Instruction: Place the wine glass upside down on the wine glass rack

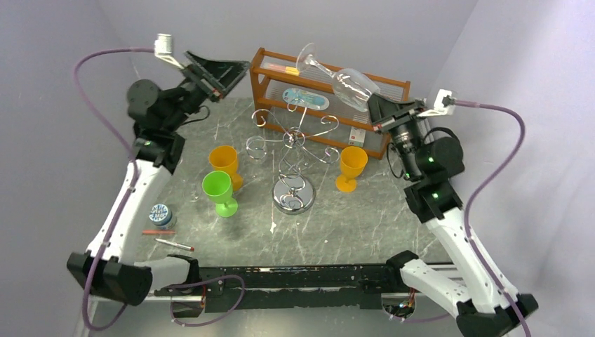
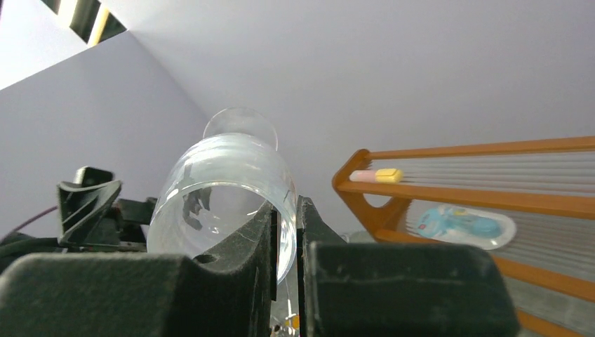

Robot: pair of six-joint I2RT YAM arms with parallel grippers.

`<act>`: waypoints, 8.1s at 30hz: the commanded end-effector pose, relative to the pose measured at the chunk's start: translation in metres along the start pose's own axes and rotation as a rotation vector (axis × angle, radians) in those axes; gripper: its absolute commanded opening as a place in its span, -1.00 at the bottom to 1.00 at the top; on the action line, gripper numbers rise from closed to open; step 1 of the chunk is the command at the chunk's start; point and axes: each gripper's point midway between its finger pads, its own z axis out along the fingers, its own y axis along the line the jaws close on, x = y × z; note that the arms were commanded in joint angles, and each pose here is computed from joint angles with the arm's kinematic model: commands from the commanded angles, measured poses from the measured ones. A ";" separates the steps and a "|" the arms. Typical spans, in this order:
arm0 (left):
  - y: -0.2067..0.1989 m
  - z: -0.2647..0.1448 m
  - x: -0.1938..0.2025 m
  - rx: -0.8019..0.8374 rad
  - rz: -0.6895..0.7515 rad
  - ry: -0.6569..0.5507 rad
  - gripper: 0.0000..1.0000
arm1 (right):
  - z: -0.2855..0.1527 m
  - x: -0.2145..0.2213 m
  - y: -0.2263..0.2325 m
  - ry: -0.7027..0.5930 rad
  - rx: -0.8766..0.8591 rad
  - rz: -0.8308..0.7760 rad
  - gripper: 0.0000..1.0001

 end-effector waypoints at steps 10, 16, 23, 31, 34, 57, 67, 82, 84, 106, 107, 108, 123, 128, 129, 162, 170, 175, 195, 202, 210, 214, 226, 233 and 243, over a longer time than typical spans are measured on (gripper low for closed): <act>-0.040 0.061 0.044 0.105 -0.295 -0.115 0.83 | 0.031 -0.007 0.051 -0.091 -0.274 0.274 -1.00; -0.063 0.068 0.050 0.191 -0.284 -0.163 0.76 | 0.029 0.007 0.052 -0.045 -0.284 0.318 -1.00; -0.075 0.075 0.066 0.254 -0.308 -0.202 0.70 | 0.027 0.017 0.054 -0.017 -0.290 0.339 -1.00; -0.090 0.074 0.053 0.261 -0.271 -0.345 0.24 | 0.019 0.027 0.053 0.018 -0.291 0.360 -1.00; -0.098 0.072 0.050 0.291 -0.264 -0.384 0.04 | 0.015 0.029 0.051 0.026 -0.286 0.366 -1.00; -0.134 0.050 0.040 0.303 0.128 -0.381 -0.90 | -0.052 0.059 0.000 0.165 -0.069 0.171 0.52; -0.172 0.038 0.065 0.380 0.271 -0.103 -0.90 | -0.092 0.005 0.008 0.104 -0.056 -0.090 0.50; -0.183 -0.015 0.161 0.710 0.352 0.381 -0.90 | -0.090 0.024 0.114 0.422 -0.601 -0.212 0.71; -0.176 -0.016 0.169 0.706 0.358 0.395 -0.90 | -0.090 0.037 0.117 0.490 -0.646 -0.182 0.68; -0.173 -0.011 0.204 0.716 0.338 0.443 -0.90 | -0.102 0.087 0.121 0.639 -0.852 -0.029 -0.27; -0.173 -0.011 0.207 0.718 0.336 0.448 -0.90 | -0.103 0.087 0.121 0.634 -0.864 -0.021 -0.33; -0.172 -0.011 0.208 0.715 0.335 0.451 -0.90 | -0.103 0.088 0.122 0.622 -0.873 -0.015 -0.38; -0.175 -0.009 0.210 0.731 0.308 0.447 -0.90 | -0.101 0.105 0.112 0.655 -0.871 0.011 -0.60; -0.173 -0.009 0.209 0.720 0.309 0.437 -0.90 | -0.101 0.104 0.110 0.636 -0.859 0.000 -1.00; -0.173 -0.009 0.209 0.716 0.309 0.436 -0.90 | -0.100 0.104 0.110 0.629 -0.854 0.000 -1.00; -0.103 -0.043 0.137 0.202 0.616 0.233 0.94 | -0.111 0.056 0.050 0.468 -0.367 -0.268 -1.00; -0.063 -0.058 0.103 -0.077 0.633 0.136 0.94 | -0.101 0.080 -0.019 0.484 -0.085 -0.339 -1.00; -0.038 -0.061 0.103 -0.197 0.616 0.134 0.94 | -0.086 0.095 -0.048 0.454 0.018 -0.337 -1.00; 0.012 -0.063 0.113 -0.391 0.598 0.128 0.94 | -0.069 0.159 -0.036 0.462 -0.295 -0.352 -1.00; 0.013 -0.061 0.114 -0.400 0.597 0.131 0.94 | -0.066 0.164 -0.033 0.466 -0.332 -0.356 -1.00; 0.007 -0.064 0.107 -0.380 0.596 0.100 0.94 | -0.073 0.177 -0.029 0.511 -0.407 -0.370 -1.00; 0.010 -0.063 0.112 -0.382 0.597 0.119 0.94 | -0.071 0.184 -0.032 0.544 -0.409 -0.377 -1.00; 0.011 -0.061 0.118 -0.375 0.603 0.150 0.94 | -0.076 0.193 -0.023 0.587 -0.488 -0.372 -1.00; 0.014 -0.061 0.121 -0.379 0.609 0.163 0.94 | -0.082 0.187 -0.017 0.569 -0.514 -0.373 -1.00; 0.018 -0.064 0.121 -0.391 0.610 0.154 0.95 | -0.093 0.174 -0.019 0.518 -0.483 -0.394 -1.00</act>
